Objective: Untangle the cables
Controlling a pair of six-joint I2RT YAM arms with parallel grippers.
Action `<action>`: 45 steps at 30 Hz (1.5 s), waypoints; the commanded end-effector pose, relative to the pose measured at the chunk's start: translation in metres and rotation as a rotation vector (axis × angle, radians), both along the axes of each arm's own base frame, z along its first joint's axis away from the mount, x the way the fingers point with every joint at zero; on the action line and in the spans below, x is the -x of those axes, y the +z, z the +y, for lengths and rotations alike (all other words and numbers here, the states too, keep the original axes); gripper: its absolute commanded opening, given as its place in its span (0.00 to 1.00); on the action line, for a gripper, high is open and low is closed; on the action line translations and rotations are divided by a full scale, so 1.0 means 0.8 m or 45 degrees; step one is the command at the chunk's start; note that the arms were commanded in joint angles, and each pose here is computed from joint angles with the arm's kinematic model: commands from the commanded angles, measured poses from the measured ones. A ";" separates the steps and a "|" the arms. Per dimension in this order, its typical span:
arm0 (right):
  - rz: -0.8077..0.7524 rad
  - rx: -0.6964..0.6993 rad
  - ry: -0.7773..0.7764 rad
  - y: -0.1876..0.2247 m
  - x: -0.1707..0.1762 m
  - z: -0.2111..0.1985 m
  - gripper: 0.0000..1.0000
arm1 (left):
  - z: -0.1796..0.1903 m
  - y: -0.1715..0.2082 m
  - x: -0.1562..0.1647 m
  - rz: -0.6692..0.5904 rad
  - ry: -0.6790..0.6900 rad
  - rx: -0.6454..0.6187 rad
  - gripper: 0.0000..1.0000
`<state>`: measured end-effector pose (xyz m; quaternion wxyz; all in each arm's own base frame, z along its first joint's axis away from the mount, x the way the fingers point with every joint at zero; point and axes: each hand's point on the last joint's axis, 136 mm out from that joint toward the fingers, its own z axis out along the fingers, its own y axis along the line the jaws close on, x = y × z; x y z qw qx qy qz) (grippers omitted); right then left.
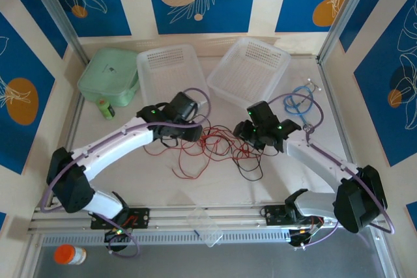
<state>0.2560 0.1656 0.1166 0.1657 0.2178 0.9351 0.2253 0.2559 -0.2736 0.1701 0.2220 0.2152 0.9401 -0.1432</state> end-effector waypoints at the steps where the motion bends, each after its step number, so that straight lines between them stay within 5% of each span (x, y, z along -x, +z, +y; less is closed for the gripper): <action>1: 0.084 -0.124 -0.037 -0.003 0.021 -0.005 0.49 | -0.048 -0.017 0.020 0.101 -0.165 0.044 0.37; 20: 0.045 -0.176 -0.148 0.001 0.047 -0.057 0.48 | -0.095 -0.126 -0.016 0.193 -0.162 -0.080 0.38; 24: 0.040 -0.179 -0.144 0.003 0.045 -0.057 0.48 | -0.091 -0.124 -0.028 0.125 -0.140 -0.107 0.21; 27: 0.041 -0.185 -0.142 0.002 0.045 -0.056 0.47 | -0.097 -0.102 -0.031 0.083 -0.145 -0.057 0.00; 45: 0.073 -0.411 -0.086 0.021 0.042 0.018 0.44 | -0.061 0.136 -0.012 -0.269 -0.157 0.109 0.00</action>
